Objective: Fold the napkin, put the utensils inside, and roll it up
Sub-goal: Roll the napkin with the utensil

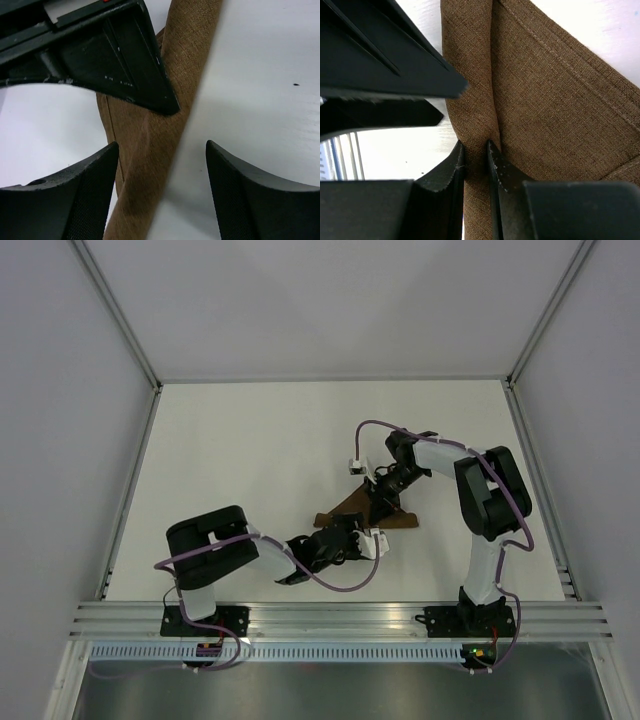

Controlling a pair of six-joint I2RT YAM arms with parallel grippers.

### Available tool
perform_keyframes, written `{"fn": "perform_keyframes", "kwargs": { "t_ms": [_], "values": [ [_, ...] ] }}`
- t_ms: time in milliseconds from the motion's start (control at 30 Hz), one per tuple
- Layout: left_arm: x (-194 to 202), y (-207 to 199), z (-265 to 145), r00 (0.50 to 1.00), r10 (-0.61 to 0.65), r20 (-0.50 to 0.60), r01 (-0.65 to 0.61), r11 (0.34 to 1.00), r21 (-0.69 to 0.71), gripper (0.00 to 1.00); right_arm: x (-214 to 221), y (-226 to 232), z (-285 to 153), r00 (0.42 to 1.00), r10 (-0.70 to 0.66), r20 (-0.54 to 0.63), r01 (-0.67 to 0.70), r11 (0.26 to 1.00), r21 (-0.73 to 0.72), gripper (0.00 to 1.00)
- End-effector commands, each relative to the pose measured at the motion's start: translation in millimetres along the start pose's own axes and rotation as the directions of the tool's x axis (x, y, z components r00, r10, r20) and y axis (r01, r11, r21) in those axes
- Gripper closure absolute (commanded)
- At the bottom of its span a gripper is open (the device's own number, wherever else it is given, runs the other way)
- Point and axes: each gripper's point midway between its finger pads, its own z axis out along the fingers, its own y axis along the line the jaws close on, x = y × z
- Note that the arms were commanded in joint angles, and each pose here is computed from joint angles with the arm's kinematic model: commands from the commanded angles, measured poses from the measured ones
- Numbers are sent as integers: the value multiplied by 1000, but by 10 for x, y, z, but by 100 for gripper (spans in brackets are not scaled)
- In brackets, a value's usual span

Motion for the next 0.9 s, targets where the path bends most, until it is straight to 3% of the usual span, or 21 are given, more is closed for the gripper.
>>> {"fn": "perform_keyframes", "kwargs": {
  "t_ms": [0,100,200,233,367,467,500,600,867],
  "values": [
    [-188,206,159,993,108,41,-104,992,-76,25,784,-33,204,964,61,-257,-67,998,-13,100],
    [-70,75,223,996,87,-1,-87,996,5,31,786,-33,207,963,63,-261,-69,997,-16,100],
    [52,-76,230,995,78,-60,-72,993,90,49,788,-30,201,963,65,-262,-72,997,-17,100],
    [78,-100,236,994,78,-75,-70,992,107,61,784,-38,193,963,65,-262,-72,997,-15,100],
    [181,-227,238,989,58,-135,-35,986,166,80,779,-47,190,963,62,-264,-68,998,-16,99],
    [227,-320,209,985,26,-169,10,978,208,94,760,-46,180,964,59,-258,-62,998,-5,89],
    [259,-323,187,982,13,-190,30,975,221,98,743,-66,171,966,57,-252,-57,998,7,79],
    [236,-357,144,977,-51,-205,107,957,268,98,663,-53,111,972,48,-231,-43,999,29,61],
    [214,-532,88,948,-141,-285,247,890,382,98,227,12,-211,992,32,-119,-23,997,78,41]
  ]
}}
